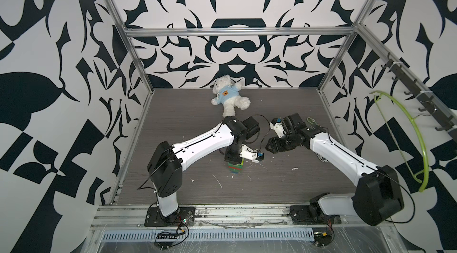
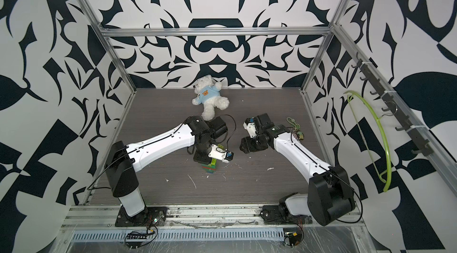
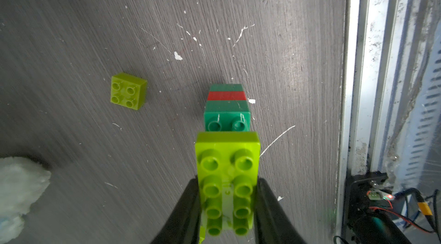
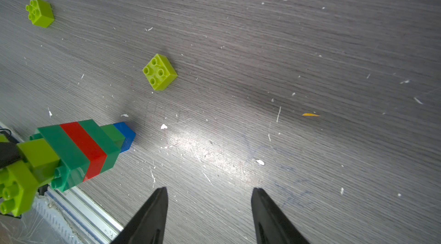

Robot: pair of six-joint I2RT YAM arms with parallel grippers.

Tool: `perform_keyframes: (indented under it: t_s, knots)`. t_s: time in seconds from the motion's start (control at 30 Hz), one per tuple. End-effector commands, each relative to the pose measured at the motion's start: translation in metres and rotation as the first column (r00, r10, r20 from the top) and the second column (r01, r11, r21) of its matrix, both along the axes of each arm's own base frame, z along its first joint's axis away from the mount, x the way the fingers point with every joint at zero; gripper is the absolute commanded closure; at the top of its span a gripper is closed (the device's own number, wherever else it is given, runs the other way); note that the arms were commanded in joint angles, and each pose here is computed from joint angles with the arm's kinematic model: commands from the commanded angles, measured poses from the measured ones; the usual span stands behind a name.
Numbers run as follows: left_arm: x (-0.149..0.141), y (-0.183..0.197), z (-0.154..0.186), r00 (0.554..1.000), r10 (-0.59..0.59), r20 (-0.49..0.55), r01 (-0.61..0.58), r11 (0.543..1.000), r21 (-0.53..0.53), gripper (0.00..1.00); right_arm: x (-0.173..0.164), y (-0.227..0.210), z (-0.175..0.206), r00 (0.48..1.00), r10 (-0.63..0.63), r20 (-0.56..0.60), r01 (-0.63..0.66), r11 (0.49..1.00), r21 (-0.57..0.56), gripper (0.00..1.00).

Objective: Assemble a carrot with lego
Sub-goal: Assemble the lego brick with the lego brick.

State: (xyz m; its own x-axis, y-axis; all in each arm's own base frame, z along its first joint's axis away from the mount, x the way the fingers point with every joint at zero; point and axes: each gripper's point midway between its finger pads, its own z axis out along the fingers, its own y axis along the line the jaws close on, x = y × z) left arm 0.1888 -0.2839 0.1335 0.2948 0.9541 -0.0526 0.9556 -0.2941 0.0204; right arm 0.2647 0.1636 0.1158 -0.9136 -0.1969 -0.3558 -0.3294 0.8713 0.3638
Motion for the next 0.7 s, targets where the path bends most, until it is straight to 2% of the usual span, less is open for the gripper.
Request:
perform_keyframes:
  t_s: [0.0,0.37,0.53,0.67]
  knots:
    - [-0.011,0.027,-0.033,0.996,-0.016,-0.085,0.029,0.987,0.157,0.85,-0.001,0.002,0.000,1.000,0.014,0.000,-0.014,1.000,0.004,0.39]
    - [-0.013,0.040,-0.053,0.998,0.011,-0.066,0.008,0.961,0.278,0.85,-0.001,0.003,0.000,1.000,0.016,0.001,-0.016,1.000,0.003,0.39]
    - [-0.024,0.047,-0.073,0.995,0.011,-0.099,0.023,0.939,0.342,0.85,0.001,0.004,-0.001,1.000,0.016,-0.003,-0.016,1.000,0.005,0.39]
    - [-0.025,0.048,-0.074,0.996,0.041,-0.076,-0.013,0.941,0.339,0.86,0.001,0.004,-0.001,1.000,0.017,-0.002,-0.017,1.000,0.005,0.39]
